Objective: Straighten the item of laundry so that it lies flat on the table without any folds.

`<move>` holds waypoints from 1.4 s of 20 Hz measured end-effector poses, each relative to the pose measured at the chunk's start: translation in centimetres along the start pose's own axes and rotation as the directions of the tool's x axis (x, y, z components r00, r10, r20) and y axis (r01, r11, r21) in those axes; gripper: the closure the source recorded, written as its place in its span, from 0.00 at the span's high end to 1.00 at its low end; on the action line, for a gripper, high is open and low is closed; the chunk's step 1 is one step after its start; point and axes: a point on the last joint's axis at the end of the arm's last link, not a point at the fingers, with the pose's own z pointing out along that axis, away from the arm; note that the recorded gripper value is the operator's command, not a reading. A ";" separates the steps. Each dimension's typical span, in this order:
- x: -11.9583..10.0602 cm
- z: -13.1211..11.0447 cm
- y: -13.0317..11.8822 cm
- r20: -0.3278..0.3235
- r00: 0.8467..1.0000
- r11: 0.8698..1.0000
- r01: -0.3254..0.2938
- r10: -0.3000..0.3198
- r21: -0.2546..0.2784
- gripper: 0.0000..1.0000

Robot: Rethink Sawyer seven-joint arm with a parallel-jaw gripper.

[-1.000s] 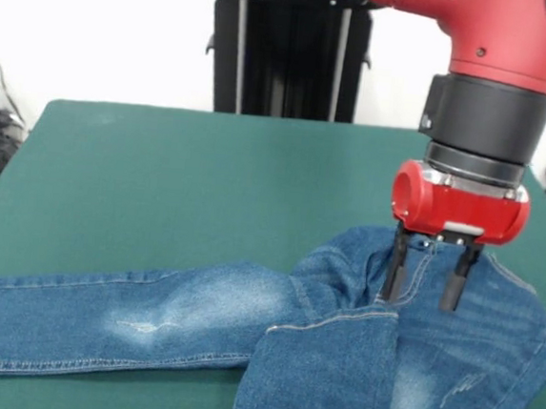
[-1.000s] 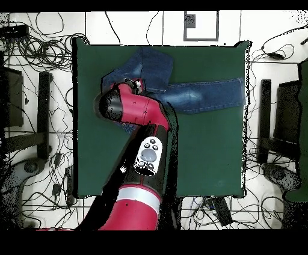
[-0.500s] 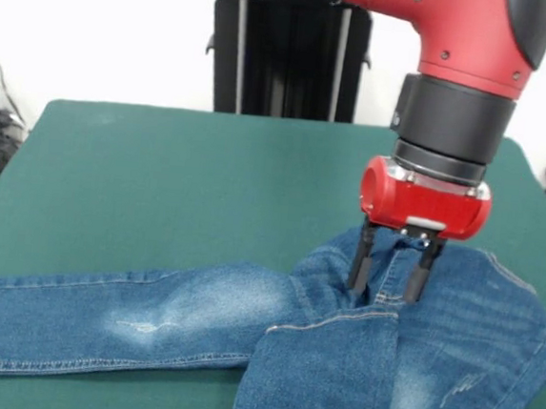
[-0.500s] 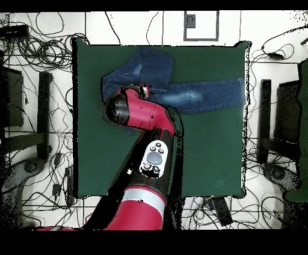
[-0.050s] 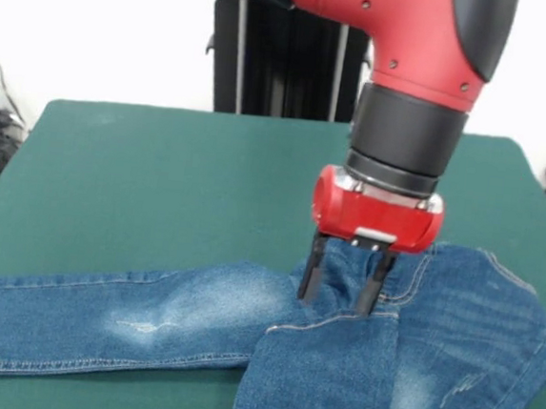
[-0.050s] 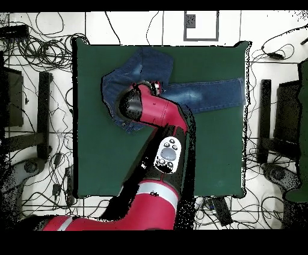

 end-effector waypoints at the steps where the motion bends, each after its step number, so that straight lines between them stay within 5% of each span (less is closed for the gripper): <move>1: -0.1 0.3 -0.2 0.001 1.000 1.000 -0.002 0.002 0.002 1.00; 28: -1.0 1.4 -0.7 0.013 1.000 1.000 -0.014 0.014 0.003 1.00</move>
